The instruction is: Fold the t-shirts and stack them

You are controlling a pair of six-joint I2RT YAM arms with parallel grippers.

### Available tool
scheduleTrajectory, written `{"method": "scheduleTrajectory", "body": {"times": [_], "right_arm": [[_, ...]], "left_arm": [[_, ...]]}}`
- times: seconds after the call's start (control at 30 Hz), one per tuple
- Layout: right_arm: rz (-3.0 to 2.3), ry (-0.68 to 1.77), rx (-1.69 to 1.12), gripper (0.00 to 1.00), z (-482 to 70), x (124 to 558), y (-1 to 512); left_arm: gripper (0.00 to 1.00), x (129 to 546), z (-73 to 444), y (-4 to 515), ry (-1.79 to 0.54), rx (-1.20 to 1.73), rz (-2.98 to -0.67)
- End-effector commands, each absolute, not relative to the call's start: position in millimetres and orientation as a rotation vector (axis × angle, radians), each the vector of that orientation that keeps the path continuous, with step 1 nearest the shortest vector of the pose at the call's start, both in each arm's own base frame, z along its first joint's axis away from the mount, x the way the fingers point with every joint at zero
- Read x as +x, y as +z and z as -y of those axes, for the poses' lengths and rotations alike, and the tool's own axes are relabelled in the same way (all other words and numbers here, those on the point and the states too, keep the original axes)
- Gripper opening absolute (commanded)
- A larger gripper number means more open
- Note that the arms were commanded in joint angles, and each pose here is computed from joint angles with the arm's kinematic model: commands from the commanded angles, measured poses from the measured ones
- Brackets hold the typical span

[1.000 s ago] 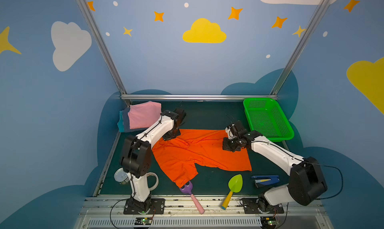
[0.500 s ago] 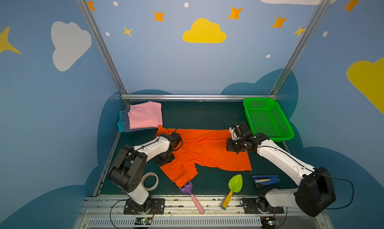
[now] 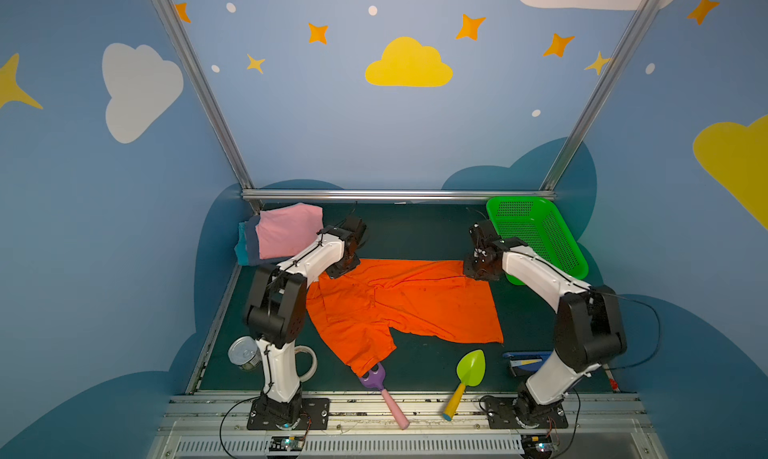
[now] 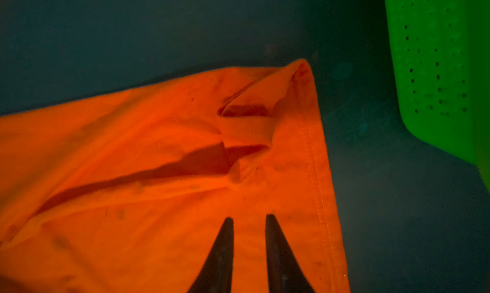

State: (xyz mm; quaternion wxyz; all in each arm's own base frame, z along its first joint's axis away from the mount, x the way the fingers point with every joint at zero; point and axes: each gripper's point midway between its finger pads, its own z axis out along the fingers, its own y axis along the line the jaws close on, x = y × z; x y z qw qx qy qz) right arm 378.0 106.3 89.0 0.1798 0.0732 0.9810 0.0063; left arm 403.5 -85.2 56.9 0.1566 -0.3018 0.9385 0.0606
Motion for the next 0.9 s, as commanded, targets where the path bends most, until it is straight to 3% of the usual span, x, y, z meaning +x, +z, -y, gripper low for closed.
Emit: {"method": "scheduleTrajectory", "body": {"times": [0.0, 0.17, 0.47, 0.53, 0.57, 0.87], "right_arm": [[-2.829, -0.049, 0.255, 0.25, -101.3, 392.8, 83.1], [-2.937, -0.128, 0.253, 0.33, -106.6, 418.2, 57.2], [-2.991, -0.141, 0.320, 0.30, -102.8, 424.8, 35.2], [-2.988, -0.131, 0.323, 0.22, -99.7, 422.3, 37.5], [-2.985, -0.136, 0.330, 0.00, -96.0, 420.4, 39.4], [-2.865, -0.109, 0.463, 0.00, -54.4, 395.4, 86.0]], "left_arm": [[0.34, 407.1, 79.5, 31.2, 0.140, -0.902, -2.758], [0.34, 404.0, 59.0, 8.7, 0.111, -0.998, -2.780], [0.33, 388.2, 38.7, -9.6, 0.087, -1.084, -2.791], [0.33, 386.6, 38.7, -11.9, 0.090, -1.082, -2.798], [0.33, 386.1, 38.1, -12.1, 0.093, -1.079, -2.801], [0.33, 380.1, 32.6, -8.9, 0.113, -1.086, -2.796]]}}
